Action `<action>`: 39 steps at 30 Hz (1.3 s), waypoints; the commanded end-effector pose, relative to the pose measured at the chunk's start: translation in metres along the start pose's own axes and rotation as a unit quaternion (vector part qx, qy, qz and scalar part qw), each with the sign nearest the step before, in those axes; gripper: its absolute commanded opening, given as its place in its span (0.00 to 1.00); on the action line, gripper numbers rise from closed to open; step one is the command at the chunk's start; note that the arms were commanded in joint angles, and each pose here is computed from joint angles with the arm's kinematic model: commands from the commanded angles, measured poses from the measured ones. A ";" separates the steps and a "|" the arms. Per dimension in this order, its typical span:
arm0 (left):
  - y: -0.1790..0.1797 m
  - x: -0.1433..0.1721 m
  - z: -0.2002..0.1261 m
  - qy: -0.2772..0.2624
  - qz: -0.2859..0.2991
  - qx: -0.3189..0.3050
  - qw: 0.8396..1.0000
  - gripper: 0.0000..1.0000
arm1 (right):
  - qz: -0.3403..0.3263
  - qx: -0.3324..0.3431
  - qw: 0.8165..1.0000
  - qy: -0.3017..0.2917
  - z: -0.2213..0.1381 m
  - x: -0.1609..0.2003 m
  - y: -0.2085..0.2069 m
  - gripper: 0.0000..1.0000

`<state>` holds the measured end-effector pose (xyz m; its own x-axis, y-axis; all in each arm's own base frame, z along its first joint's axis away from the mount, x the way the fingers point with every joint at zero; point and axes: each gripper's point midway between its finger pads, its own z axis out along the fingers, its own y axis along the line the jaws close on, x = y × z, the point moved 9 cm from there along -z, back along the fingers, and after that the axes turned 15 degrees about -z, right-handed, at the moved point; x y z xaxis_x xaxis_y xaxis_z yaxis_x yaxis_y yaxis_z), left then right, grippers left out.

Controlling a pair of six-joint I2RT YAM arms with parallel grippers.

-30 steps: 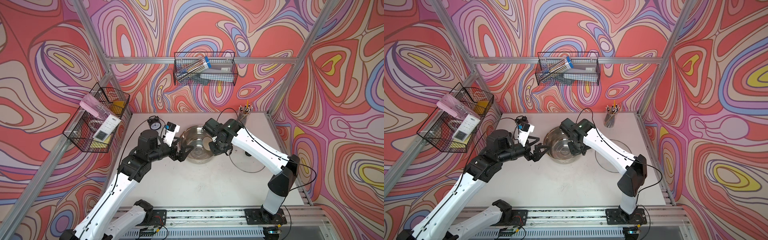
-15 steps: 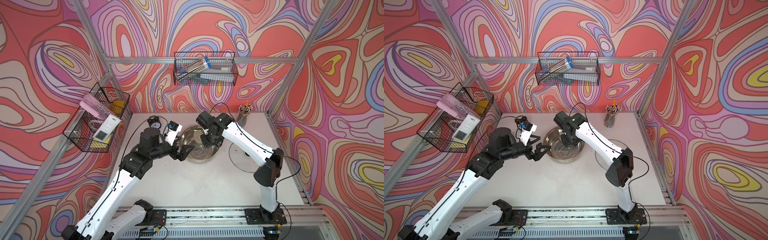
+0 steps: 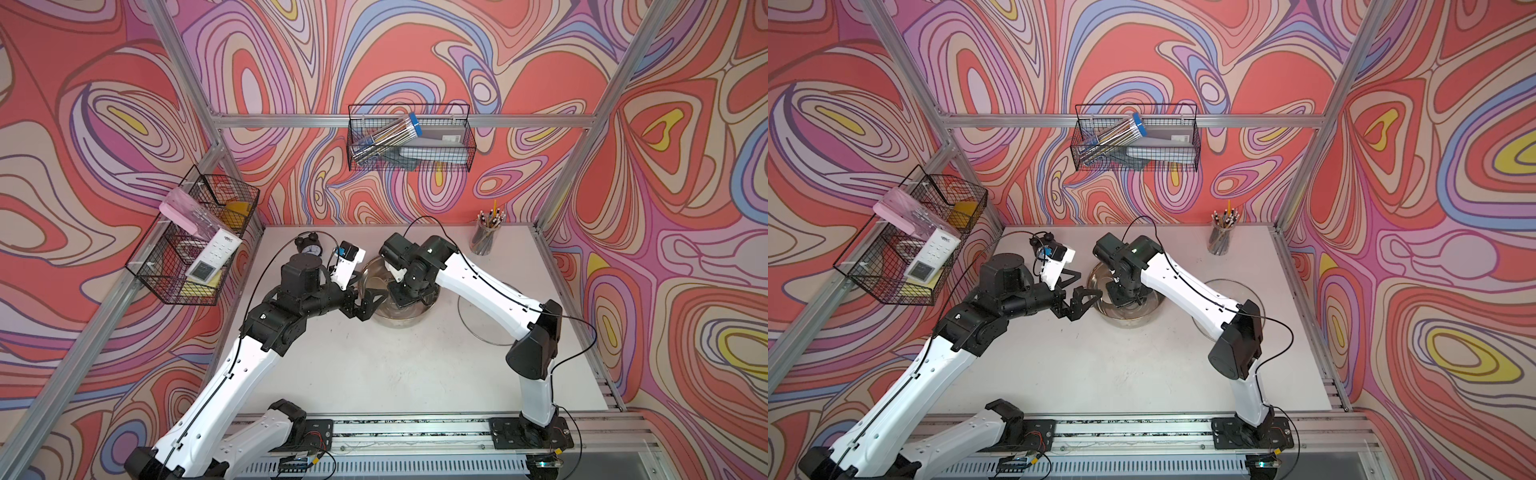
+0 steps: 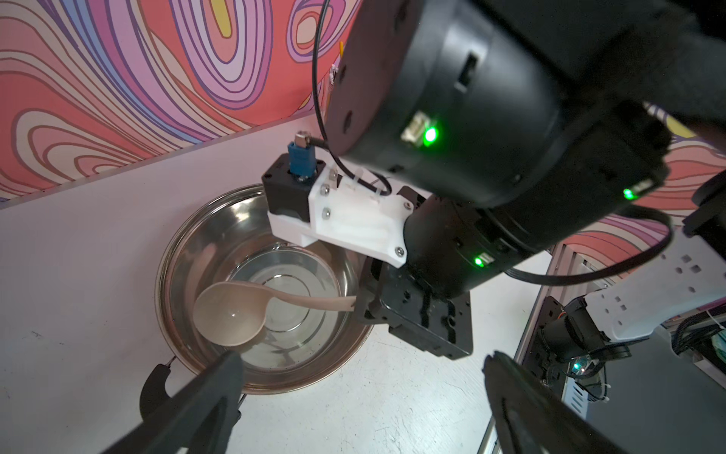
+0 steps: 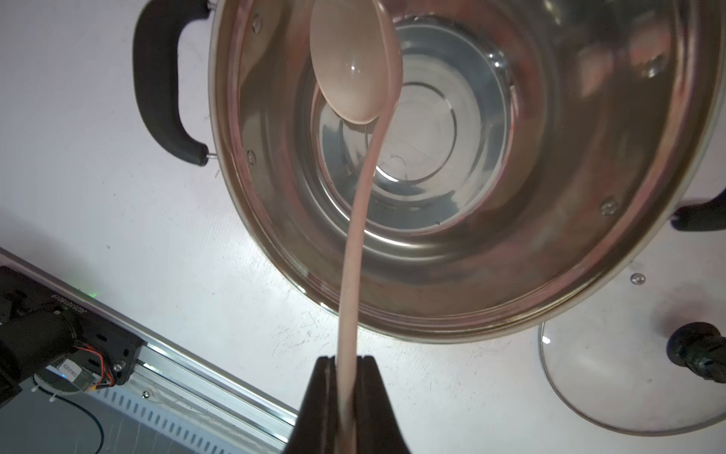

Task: Stir the soup with a spoon
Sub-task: Stir the soup in the pan with a stick.

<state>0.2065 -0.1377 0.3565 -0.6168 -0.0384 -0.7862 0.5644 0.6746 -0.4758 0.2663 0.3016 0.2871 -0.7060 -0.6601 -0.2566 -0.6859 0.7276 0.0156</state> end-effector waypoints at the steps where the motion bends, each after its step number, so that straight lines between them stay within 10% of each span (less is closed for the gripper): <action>1: -0.005 -0.007 -0.003 -0.010 0.005 0.002 1.000 0.99 | -0.002 -0.011 1.000 -0.022 -0.025 0.014 0.004 0.00; 16: -0.004 -0.008 0.001 -0.017 -0.004 0.010 1.000 0.99 | 0.025 0.082 0.996 0.029 -0.031 0.064 -0.020 0.00; 39: 0.000 -0.003 0.003 0.017 0.026 -0.012 0.999 0.99 | 0.028 0.037 0.998 -0.031 -0.014 -0.012 -0.047 0.00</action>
<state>0.2089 -0.1385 0.3541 -0.6136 -0.0161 -0.7894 0.5702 0.6825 -0.4572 0.3045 0.2621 0.2972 -0.7550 -0.5924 -0.2811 -0.5950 0.7991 -0.0861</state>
